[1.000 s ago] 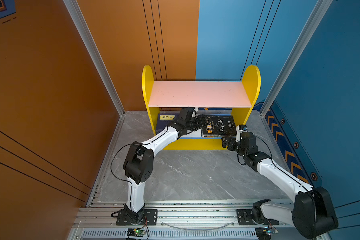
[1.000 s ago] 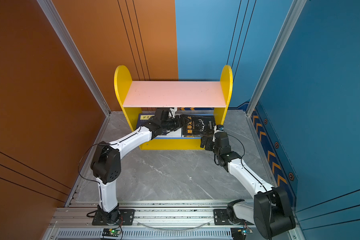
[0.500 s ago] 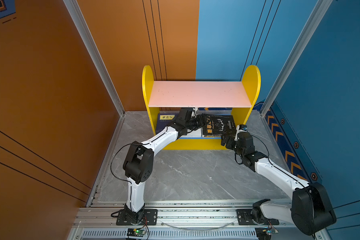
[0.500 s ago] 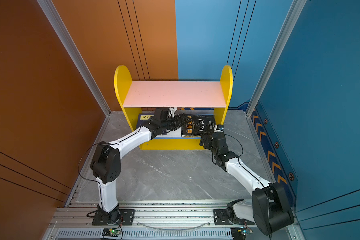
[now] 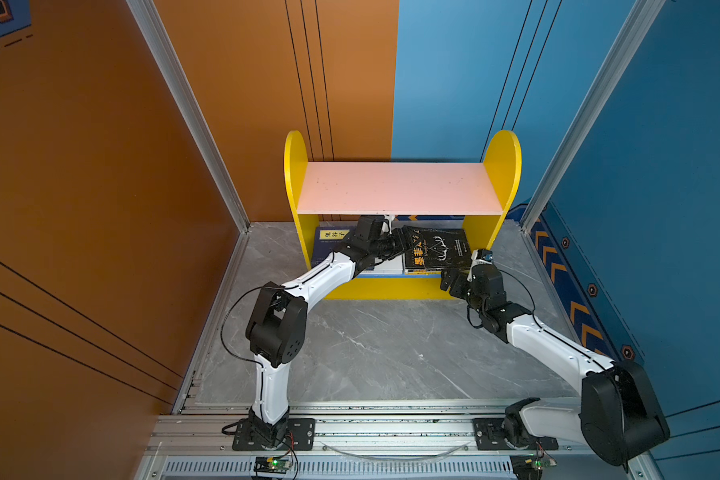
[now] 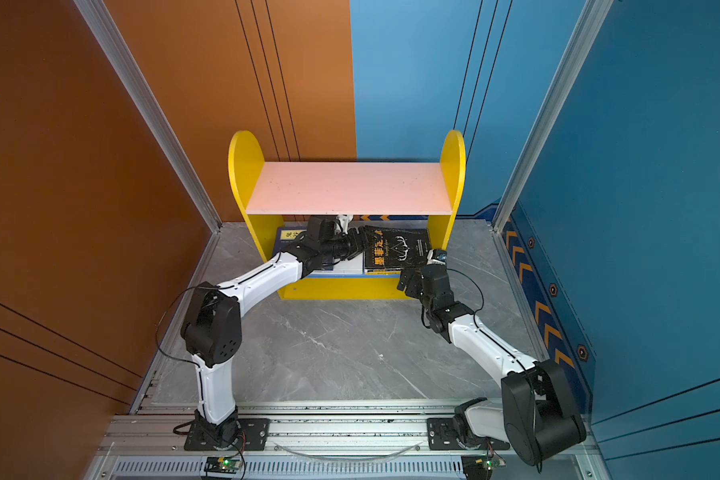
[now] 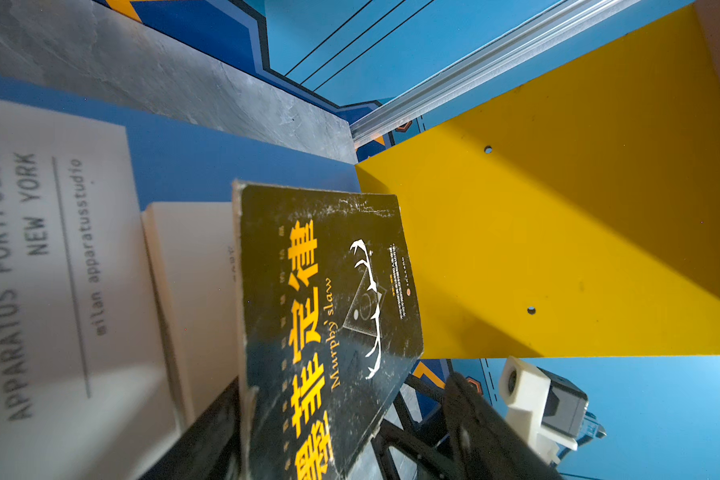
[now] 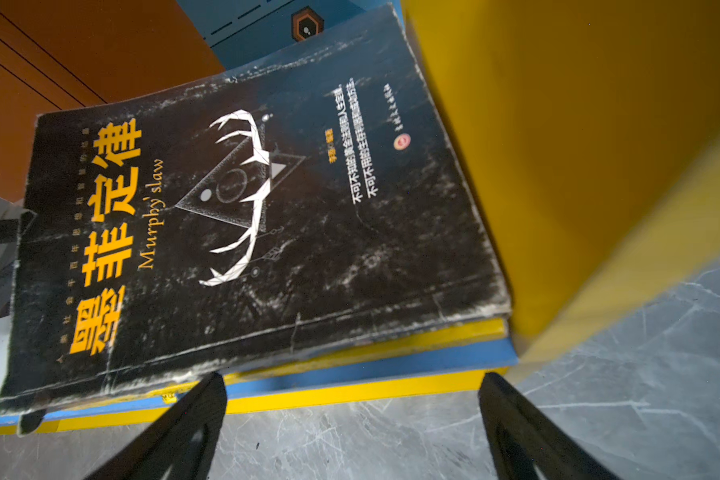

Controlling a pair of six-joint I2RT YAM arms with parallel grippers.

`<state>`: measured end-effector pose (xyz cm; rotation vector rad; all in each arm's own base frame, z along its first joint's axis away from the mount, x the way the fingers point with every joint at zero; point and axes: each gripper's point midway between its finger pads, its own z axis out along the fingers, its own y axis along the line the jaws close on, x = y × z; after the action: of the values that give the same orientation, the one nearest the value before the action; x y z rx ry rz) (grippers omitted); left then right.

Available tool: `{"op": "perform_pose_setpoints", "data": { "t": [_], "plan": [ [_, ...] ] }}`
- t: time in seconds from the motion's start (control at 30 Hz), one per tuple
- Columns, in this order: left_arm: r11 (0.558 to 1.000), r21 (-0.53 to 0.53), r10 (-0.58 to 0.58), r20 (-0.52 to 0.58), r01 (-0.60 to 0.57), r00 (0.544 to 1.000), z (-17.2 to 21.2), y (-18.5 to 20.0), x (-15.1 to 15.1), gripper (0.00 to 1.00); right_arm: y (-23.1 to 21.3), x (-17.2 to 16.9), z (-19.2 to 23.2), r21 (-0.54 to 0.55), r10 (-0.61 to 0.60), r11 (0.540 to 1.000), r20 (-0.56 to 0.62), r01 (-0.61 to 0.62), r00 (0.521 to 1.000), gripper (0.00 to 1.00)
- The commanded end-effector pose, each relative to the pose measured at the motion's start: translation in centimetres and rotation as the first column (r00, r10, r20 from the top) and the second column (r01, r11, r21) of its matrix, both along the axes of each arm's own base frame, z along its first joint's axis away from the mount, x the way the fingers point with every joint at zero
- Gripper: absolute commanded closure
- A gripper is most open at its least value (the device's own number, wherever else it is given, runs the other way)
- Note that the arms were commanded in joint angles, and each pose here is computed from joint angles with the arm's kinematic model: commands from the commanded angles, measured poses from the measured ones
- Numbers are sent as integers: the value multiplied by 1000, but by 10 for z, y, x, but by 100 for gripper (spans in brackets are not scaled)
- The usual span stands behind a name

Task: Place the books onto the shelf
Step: 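Release the black book and withdraw both grippers from the shelf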

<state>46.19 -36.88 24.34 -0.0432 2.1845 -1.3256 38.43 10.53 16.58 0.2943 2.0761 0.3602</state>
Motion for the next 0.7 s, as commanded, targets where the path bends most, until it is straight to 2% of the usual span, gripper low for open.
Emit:
{"op": "perform_pose_setpoints", "data": {
  "t": [0.0,0.3,0.33,0.4,0.67],
  "plan": [
    [1000,-6,-16,18,16,1000,6,0,2,26,-7,-7,8,-2,-35,999,26,35,999,3],
    [993,107,40,92,-50,995,20,26,-1,15,-28,-31,19,-35,-92,995,36,93,995,1],
    [991,120,47,103,-60,994,22,30,-2,15,-32,-35,21,-37,-106,993,41,108,993,1],
    [987,141,61,118,-77,991,25,36,-6,8,-41,-43,27,-42,-139,989,57,142,989,0],
    [972,196,83,219,-127,972,48,53,-29,0,-91,-83,60,-32,-285,956,111,290,952,0]
  ]
}}
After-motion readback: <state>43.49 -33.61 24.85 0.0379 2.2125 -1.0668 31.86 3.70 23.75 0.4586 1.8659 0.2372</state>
